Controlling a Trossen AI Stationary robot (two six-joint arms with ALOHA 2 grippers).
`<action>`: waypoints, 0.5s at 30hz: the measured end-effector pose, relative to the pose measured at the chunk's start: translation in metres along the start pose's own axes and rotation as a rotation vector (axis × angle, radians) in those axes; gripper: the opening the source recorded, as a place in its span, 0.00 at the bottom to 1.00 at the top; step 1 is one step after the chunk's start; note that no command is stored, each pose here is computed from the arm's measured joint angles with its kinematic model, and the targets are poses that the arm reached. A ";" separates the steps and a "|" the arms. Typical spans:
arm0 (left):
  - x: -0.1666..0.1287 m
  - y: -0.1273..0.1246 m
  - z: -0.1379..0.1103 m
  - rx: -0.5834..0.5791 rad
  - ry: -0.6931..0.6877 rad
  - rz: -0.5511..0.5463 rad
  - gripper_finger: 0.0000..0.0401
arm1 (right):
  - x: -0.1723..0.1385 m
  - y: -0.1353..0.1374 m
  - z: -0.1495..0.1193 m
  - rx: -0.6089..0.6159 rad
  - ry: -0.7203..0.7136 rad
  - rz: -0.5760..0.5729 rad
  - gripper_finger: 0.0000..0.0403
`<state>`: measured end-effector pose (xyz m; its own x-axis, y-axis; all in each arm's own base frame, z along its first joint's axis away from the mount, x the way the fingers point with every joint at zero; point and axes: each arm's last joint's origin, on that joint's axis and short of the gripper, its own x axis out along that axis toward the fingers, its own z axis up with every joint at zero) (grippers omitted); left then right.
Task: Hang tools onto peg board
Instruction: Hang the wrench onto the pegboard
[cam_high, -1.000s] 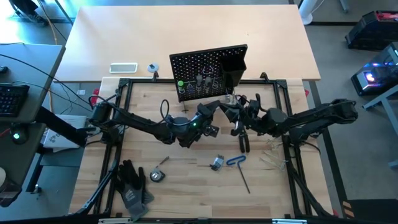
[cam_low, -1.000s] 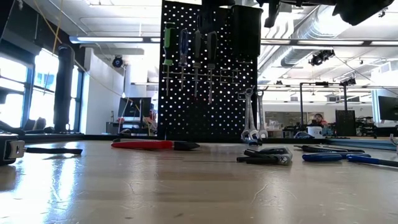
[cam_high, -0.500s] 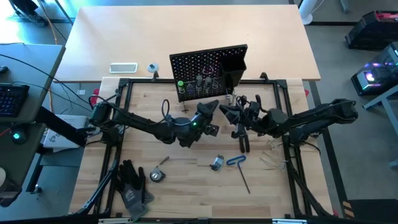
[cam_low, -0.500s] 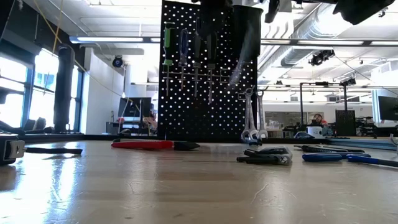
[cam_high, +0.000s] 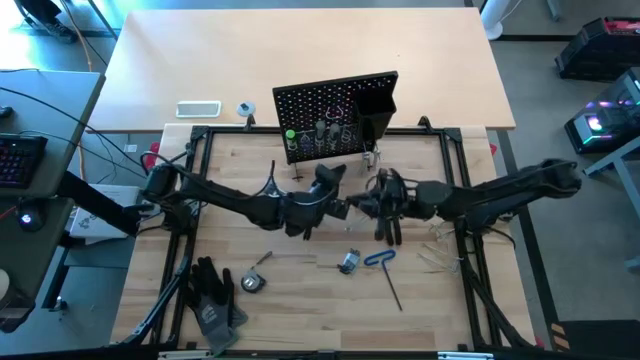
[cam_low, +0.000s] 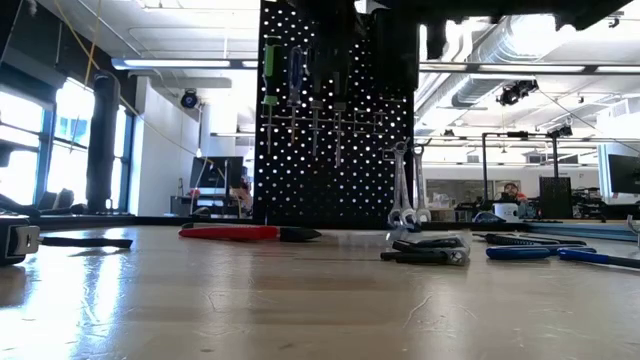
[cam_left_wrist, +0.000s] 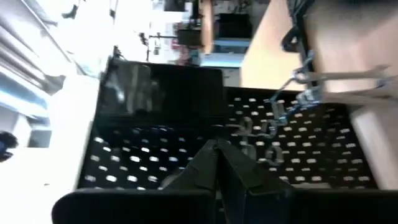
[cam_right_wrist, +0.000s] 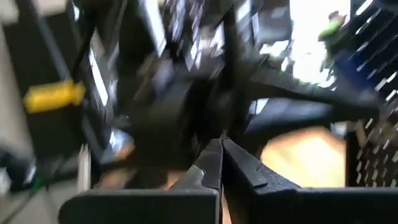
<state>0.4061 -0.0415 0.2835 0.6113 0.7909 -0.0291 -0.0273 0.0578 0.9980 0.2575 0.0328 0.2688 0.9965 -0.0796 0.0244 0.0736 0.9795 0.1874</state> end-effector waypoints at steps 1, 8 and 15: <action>-0.001 -0.001 -0.001 -0.028 0.000 -0.018 0.00 | -0.003 0.003 -0.002 -0.008 0.042 0.010 0.00; -0.007 -0.036 -0.009 -0.225 -0.082 -0.346 0.00 | -0.030 0.007 -0.028 -0.015 0.428 -0.020 0.00; 0.006 -0.061 -0.011 -0.578 -0.202 -0.737 0.01 | -0.045 -0.003 -0.064 -0.102 0.779 -0.182 0.03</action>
<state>0.4028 -0.0342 0.2214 0.7538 0.3191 -0.5744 0.0656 0.8333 0.5489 0.2149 0.0447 0.2044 0.7064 -0.1250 -0.6967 0.2034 0.9786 0.0307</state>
